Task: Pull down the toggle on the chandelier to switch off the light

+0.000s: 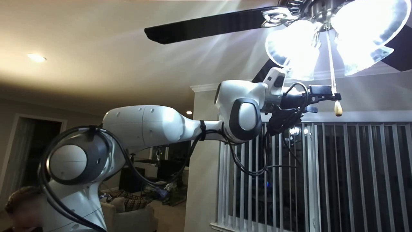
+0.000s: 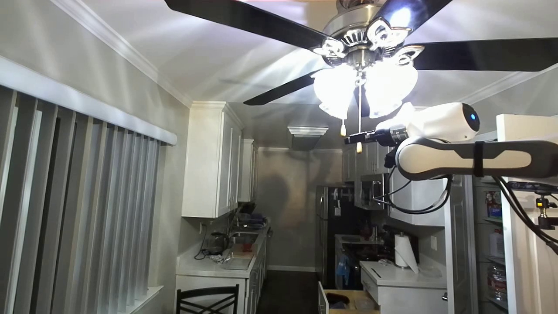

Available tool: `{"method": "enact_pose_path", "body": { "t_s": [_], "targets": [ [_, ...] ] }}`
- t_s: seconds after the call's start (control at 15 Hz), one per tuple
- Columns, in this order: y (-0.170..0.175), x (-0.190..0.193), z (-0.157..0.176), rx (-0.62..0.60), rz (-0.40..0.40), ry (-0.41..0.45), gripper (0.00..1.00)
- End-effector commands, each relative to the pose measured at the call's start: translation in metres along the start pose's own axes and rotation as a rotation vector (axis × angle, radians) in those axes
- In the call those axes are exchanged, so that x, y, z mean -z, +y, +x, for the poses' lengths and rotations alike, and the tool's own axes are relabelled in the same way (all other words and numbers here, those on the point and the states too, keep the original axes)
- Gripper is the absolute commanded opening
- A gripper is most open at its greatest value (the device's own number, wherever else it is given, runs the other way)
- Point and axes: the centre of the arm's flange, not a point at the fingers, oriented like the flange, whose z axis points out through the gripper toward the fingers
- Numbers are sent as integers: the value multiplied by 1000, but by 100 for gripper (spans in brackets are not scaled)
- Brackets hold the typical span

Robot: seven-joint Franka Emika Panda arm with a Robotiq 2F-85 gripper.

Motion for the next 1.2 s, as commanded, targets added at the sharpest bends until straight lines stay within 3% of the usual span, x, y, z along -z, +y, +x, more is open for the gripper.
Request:
{"method": "enact_pose_path", "body": {
  "t_s": [0.0, 0.07, 0.13, 0.2, 0.8, 0.93, 1.13],
  "targets": [
    [2, -6, 9, 21, -25, -1, 100],
    [2, -7, 8, 22, -26, -2, 100],
    [3, -7, 9, 27, -26, -6, 84],
    [3, -9, 8, 35, -22, -7, 74],
    [12, -8, 2, 27, -35, -12, 14],
    [14, -9, 2, 27, -40, -15, 4],
    [13, -8, 1, 31, -41, -16, 3]
  ]
}}
